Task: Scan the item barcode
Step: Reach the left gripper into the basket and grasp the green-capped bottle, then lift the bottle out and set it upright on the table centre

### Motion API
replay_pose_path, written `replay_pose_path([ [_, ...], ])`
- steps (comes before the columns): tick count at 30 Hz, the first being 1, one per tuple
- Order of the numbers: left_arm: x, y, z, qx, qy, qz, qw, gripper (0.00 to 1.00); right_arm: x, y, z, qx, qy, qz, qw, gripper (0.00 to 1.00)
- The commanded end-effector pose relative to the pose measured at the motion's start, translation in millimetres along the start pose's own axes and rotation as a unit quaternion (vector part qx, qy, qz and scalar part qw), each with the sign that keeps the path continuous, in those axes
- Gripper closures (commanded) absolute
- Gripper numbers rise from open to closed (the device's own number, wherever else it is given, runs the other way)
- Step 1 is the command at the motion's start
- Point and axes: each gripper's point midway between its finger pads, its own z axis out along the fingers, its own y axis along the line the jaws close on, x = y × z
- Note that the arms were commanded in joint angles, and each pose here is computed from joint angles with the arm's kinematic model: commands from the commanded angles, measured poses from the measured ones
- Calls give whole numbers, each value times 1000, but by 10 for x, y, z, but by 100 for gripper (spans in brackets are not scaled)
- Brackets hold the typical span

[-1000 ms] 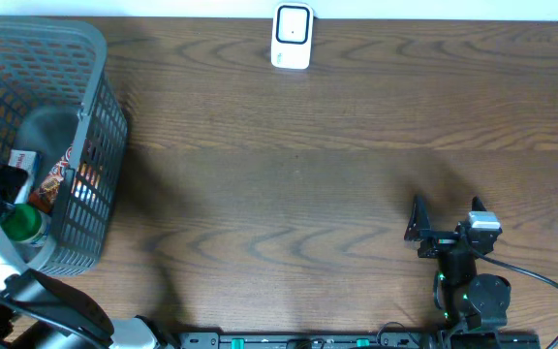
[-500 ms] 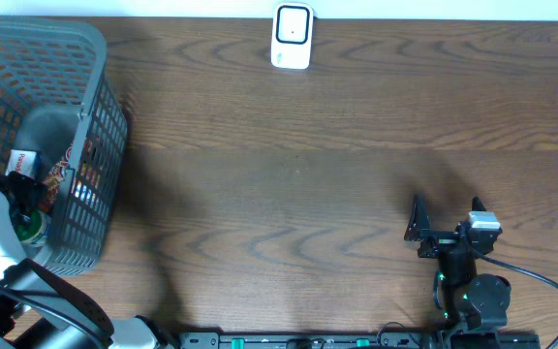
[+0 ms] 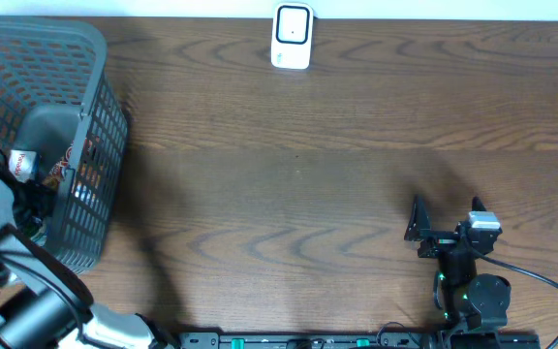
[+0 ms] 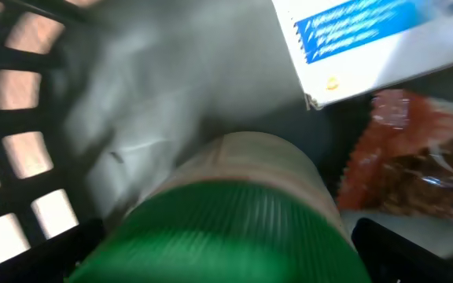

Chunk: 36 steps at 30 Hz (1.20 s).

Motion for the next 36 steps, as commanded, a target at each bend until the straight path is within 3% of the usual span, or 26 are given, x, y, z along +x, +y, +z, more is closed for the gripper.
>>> replay_pose_path([
  [1,68,8,142,-8,21,12,1000,2,6,-7,-1,1,1,-6,1000,1],
  [5,55,-4,170,-7,19,12,1000,1,6,-7,-1,1,1,-7,1000,1],
  [15,27,-8,143,-5,13,10,1000,41,6,-7,-1,1,1,-6,1000,1],
  [22,-172,-26,-169,16,-30,-1,999,41,6,-7,-1,1,1,-7,1000,1],
  [27,-375,-2,-753,59,-107,-21,992,41,6,-7,-1,1,1,-7,1000,1],
  [32,-450,-61,-1775,186,-206,-65,959,40,6,-7,-1,1,1,-7,1000,1],
  [36,-215,-206,-2807,363,-267,-80,889,38,6,-7,-1,1,1,-7,1000,1],
])
